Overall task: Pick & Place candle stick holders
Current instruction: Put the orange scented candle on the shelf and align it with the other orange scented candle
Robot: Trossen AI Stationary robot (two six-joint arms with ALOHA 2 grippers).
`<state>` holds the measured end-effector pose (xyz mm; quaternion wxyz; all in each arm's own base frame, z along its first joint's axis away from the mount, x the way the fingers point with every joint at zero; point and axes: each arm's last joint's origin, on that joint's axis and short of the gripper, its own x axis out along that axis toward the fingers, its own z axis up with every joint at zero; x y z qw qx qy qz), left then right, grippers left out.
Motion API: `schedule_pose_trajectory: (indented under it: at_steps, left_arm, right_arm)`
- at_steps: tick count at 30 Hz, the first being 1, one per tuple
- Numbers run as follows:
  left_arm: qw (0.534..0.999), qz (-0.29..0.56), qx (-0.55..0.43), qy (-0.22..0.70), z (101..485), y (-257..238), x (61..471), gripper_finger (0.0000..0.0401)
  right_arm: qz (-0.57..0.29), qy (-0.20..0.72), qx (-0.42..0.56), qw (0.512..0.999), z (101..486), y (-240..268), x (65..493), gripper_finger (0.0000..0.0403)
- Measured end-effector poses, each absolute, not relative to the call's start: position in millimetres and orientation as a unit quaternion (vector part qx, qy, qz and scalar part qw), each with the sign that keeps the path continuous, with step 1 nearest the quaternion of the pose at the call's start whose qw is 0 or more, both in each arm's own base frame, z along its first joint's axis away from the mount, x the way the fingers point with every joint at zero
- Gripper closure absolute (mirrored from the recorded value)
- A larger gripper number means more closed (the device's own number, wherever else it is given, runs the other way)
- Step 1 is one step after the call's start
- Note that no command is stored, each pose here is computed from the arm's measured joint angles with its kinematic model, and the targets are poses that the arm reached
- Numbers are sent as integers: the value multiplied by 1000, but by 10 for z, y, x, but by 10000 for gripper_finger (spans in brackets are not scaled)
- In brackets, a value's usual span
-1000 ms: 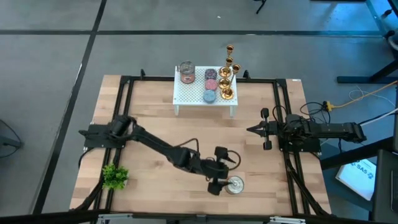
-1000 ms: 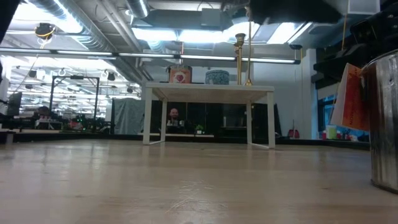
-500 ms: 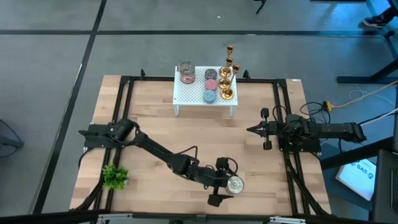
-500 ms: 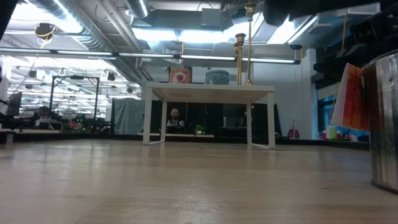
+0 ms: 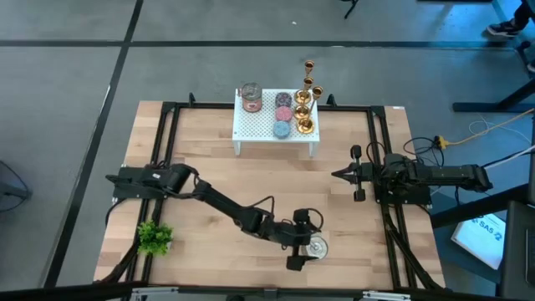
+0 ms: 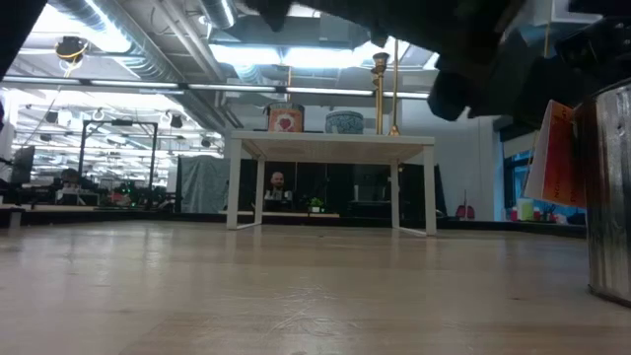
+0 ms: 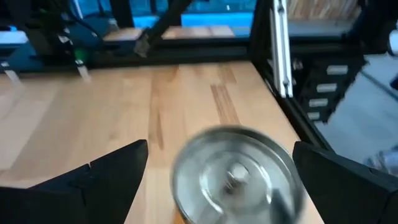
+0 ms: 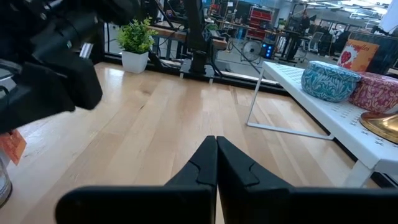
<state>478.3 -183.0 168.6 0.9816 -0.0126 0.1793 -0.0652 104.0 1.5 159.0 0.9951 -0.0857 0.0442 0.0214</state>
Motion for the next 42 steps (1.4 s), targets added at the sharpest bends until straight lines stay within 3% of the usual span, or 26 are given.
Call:
schedule_pose_trajectory:
  at_steps: [9, 23, 33, 42]
  left_arm:
    - [981, -65, -51, 177, 1494, -1822, 4838, 1]
    - [967, -145, -142, 152, 1607, -1871, 4851, 1]
    - [980, -158, -14, 117, 1643, -1987, 4810, 1]
    - [982, -141, 33, 117, 1619, -2094, 4760, 1]
  right_arm:
    - [22, 44, -86, 995, 1589, 16, 1040, 402]
    - [22, 44, -86, 995, 1590, 16, 1040, 402]
    - [22, 44, -86, 995, 1590, 16, 1040, 402]
    - [21, 44, -86, 995, 1590, 16, 1040, 402]
